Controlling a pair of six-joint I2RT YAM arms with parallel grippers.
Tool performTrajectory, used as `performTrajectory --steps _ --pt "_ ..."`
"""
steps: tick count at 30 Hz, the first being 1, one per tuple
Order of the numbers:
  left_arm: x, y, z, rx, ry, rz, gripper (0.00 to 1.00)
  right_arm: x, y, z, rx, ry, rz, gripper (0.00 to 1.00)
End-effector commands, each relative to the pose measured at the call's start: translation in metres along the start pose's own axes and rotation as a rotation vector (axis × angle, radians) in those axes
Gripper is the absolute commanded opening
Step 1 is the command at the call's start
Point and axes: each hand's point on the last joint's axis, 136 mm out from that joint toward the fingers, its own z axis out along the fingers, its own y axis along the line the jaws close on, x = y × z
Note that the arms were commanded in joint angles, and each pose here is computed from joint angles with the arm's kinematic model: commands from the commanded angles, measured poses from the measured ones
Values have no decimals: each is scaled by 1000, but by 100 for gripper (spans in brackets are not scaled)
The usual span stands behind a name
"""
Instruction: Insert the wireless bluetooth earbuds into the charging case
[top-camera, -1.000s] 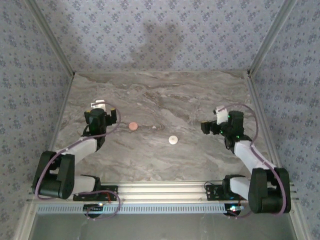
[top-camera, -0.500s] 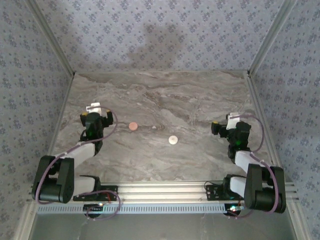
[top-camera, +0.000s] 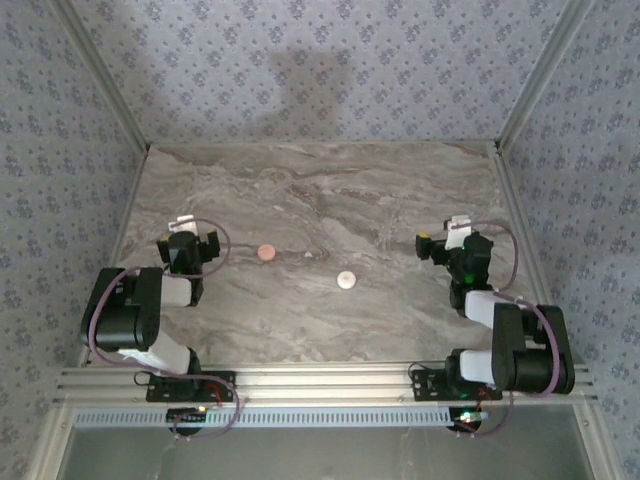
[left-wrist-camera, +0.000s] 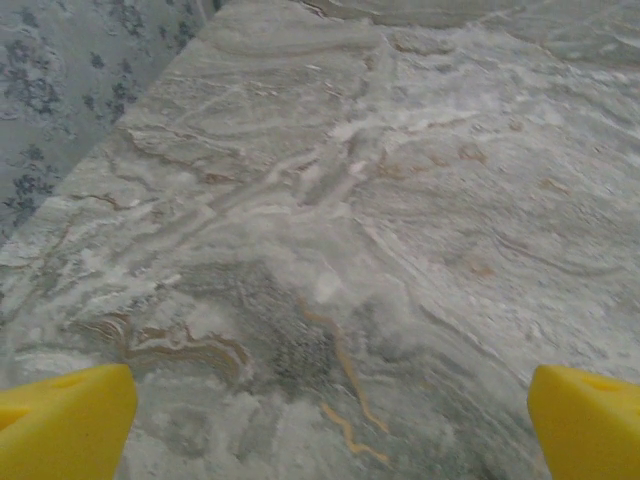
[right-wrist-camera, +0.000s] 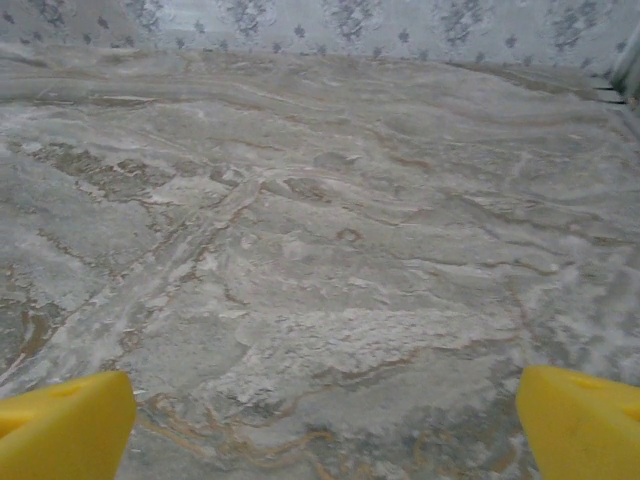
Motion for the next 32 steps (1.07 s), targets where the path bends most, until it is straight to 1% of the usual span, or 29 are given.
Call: performTrajectory --steps 1,2,4,6,7,9,10,32 --pt "-23 -6 1 38 -60 -45 100 -4 4 18 17 -13 -28 100" --pt "-24 -6 1 40 -69 -46 100 2 1 20 35 -2 -19 100" --pt "-23 -8 0 47 -63 -41 100 5 -3 26 47 -28 -1 100" --pt "-24 -8 1 50 -64 -41 100 7 -3 29 37 30 -2 100" --pt "-24 -8 1 50 -64 -40 100 5 -5 31 40 16 11 100" --pt "-24 -8 1 50 -66 -40 100 7 -14 33 52 46 57 100" --pt "-24 -8 1 50 -65 -40 100 7 -18 33 64 37 73 100" --pt "-24 -8 1 50 -64 -40 100 7 -19 32 75 43 69 100"
